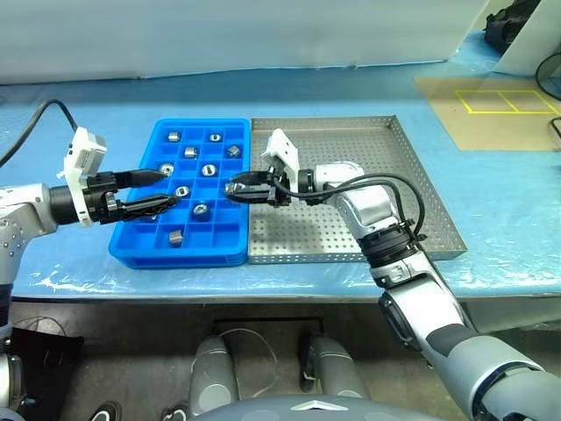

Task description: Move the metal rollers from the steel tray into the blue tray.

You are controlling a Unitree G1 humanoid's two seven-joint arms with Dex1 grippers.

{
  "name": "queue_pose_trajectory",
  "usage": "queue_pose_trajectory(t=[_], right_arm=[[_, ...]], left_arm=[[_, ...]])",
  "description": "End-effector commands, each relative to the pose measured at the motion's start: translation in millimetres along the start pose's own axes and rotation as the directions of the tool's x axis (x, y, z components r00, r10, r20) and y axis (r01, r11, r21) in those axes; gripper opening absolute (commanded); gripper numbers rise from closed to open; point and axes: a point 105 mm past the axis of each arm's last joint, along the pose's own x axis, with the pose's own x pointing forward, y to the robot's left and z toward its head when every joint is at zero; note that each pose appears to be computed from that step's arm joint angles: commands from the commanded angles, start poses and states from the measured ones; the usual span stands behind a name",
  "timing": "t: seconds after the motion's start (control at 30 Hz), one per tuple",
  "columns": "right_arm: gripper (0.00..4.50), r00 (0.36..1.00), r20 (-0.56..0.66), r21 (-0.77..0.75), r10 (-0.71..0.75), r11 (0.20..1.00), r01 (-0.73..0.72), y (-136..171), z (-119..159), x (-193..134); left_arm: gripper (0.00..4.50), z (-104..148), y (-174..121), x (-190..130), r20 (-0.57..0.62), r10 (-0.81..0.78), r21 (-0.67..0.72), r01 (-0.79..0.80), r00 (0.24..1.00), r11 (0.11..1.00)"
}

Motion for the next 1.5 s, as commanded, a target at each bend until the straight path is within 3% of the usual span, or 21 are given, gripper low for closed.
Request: queue_pose_trajectory(t=[0.03, 0.23, 0.5, 0.53, 0.67, 0.83, 1.0, 1.13, 1.3, 1.4, 1.5], right_arm=[[1.51, 0.999, 0.007, 0.061, 0.038, 0.997, -0.039, 4, -5, 14], [1.51, 0.996, -0.028, 0.225, 0.082, 0.972, -0.073, 13, -25, 29], [1.51, 0.994, -0.081, 0.199, 0.072, 0.978, -0.054, 9, -38, 25], [2.24, 0.995, -0.076, 0.198, 0.072, 0.979, -0.056, 9, -37, 24], [3.47, 0.997, -0.071, 0.201, 0.038, 0.979, -0.024, 3, -33, 25], [3.47, 0.998, -0.057, 0.148, 0.003, 0.989, 0.005, -4, -26, 19], [3.47, 0.99, 0.079, 0.11, -0.115, 0.988, 0.105, -26, 14, 3], [3.47, 0.924, 0.124, 0.021, -0.36, 0.932, 0.361, -61, 31, -13], [3.47, 0.756, 0.144, -0.01, -0.639, 0.763, 0.647, -100, 30, -40], [3.47, 0.662, 0.124, 0.07, -0.739, 0.672, 0.737, -115, 21, -55], [3.47, 0.619, 0.101, 0.091, -0.779, 0.626, 0.774, -123, 17, -62]], left_arm=[[4.5, 9, -6, -3, 0.019, -0.012, 0.03, 0.012, 1.0, 0.999], [4.5, 5, -10, -5, 0.003, -0.02, 0.016, 0.02, 1.0, 1.0], [4.5, 1, -12, -4, -0.001, -0.02, 0.006, 0.02, 1.0, 1.0], [4.5, 2, -12, -3, 0.0, -0.02, 0.006, 0.02, 1.0, 1.0], [4.5, 3, -11, -2, 0.005, -0.02, 0.009, 0.02, 1.0, 1.0], [4.5, 5, -10, 1, 0.015, -0.024, 0.015, 0.024, 1.0, 1.0], [4.5, 22, 1, 5, 0.113, 0.024, 0.02, -0.026, 0.993, 0.999], [4.5, 40, 21, 12, 0.216, 0.151, 0.055, -0.166, 0.965, 0.985], [4.5, 47, 39, 23, 0.31, 0.275, 0.009, -0.292, 0.91, 0.956], [4.5, 45, 42, 31, 0.344, 0.312, -0.016, -0.326, 0.886, 0.945], [4.5, 43, 46, 37, 0.357, 0.349, -0.014, -0.368, 0.866, 0.93]])
